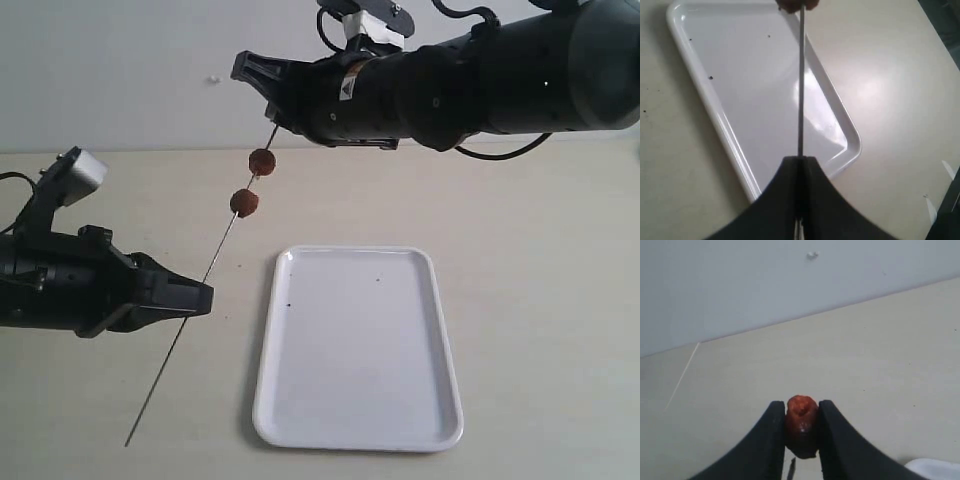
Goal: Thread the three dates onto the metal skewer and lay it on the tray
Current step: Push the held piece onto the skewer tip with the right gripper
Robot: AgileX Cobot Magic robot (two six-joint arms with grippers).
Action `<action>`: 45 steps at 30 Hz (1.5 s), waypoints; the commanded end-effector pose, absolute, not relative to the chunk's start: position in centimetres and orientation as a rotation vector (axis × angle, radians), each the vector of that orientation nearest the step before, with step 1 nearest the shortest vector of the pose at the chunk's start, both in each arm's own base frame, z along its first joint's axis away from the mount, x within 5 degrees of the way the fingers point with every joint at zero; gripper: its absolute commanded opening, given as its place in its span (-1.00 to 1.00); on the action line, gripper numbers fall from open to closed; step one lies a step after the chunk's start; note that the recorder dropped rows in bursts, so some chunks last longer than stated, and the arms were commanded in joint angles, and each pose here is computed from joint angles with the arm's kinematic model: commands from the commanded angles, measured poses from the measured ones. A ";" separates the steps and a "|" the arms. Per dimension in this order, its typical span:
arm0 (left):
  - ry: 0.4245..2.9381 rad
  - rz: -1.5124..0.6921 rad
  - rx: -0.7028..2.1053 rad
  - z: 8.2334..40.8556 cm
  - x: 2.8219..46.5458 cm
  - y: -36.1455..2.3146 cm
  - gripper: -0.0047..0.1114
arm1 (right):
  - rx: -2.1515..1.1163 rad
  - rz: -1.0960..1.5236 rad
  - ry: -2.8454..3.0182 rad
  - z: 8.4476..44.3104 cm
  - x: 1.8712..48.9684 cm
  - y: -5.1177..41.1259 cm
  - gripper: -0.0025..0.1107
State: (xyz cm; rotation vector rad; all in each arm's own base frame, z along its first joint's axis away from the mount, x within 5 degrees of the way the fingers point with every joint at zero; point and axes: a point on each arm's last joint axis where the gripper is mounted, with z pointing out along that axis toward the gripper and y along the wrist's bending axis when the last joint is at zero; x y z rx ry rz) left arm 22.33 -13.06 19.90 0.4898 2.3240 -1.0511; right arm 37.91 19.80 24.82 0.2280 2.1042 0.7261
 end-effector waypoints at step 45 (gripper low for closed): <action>2.288 -1.020 0.462 20.0 22.7 -12.9 -0.92 | 0.266 0.789 2.000 26.1 38.3 19.6 -0.56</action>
